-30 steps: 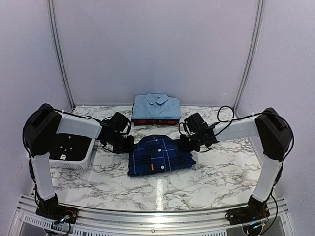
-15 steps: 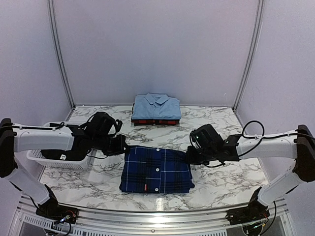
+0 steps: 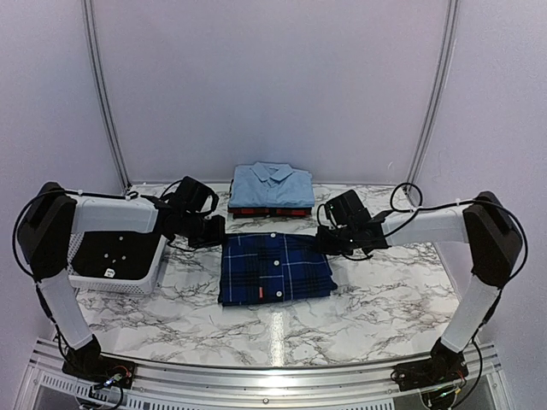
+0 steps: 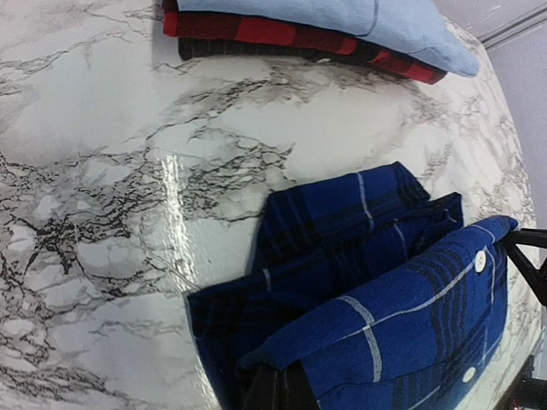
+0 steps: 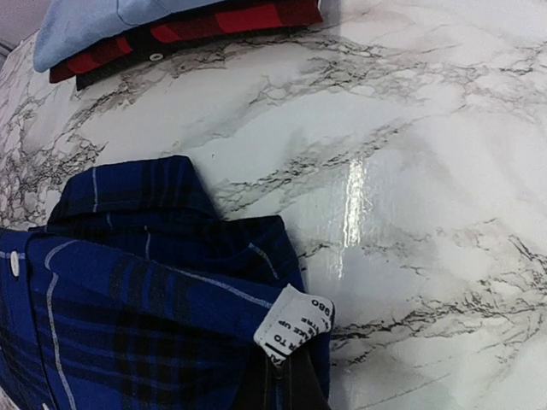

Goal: Fold and stack the long sleeve shirts
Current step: Fold the 2/3-rectangle-folded shirt at the center of the board, then adjust the square-folded shirt at the center of the board.

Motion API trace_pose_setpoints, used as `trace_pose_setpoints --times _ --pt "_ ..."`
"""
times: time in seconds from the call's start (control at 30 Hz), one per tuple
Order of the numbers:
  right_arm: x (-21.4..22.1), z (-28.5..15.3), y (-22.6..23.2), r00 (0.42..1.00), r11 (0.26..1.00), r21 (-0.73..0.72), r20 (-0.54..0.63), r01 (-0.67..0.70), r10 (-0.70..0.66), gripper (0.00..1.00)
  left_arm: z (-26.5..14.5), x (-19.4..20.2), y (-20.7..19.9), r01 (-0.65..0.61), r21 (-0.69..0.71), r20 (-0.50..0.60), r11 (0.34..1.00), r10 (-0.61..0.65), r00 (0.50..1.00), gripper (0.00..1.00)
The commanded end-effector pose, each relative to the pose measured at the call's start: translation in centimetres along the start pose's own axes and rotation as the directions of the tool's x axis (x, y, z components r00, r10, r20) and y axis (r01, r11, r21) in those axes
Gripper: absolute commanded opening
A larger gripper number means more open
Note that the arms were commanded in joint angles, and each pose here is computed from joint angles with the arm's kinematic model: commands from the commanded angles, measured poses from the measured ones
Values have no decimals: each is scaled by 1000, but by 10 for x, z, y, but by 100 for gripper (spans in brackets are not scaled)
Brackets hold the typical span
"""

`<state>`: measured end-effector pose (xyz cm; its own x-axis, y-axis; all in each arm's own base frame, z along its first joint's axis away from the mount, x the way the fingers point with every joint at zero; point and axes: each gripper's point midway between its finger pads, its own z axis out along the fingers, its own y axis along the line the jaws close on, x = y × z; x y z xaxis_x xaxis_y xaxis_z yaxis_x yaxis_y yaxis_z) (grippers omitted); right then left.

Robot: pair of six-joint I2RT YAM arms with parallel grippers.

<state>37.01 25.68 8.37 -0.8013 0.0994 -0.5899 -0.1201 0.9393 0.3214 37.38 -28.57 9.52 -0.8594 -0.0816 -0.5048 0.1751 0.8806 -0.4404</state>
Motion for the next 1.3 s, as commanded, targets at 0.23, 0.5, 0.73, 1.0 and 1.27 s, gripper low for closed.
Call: trace_pose_setpoints --times 0.23,0.5,0.73,1.0,1.27 --pt "-38 14 6 999 1000 -2 38 -4 4 0 13 -10 29 -28 -125 -18 992 26 999 0" --pt "-39 34 8 1000 1000 19 4 8 -8 0 23 -13 55 -10 -222 -34 975 3 999 0" --pt "-50 39 12 999 998 27 17 49 -49 3 22 -22 73 -16 -319 5 948 18 1000 0" --pt "-84 -4 34 984 988 -3 95 155 -154 60 -22 -54 60 -14 -353 112 936 56 992 67" --pt "-21 -26 88 951 943 -122 28 310 -309 27 -38 -34 -1 -57 -186 91 981 75 993 50"
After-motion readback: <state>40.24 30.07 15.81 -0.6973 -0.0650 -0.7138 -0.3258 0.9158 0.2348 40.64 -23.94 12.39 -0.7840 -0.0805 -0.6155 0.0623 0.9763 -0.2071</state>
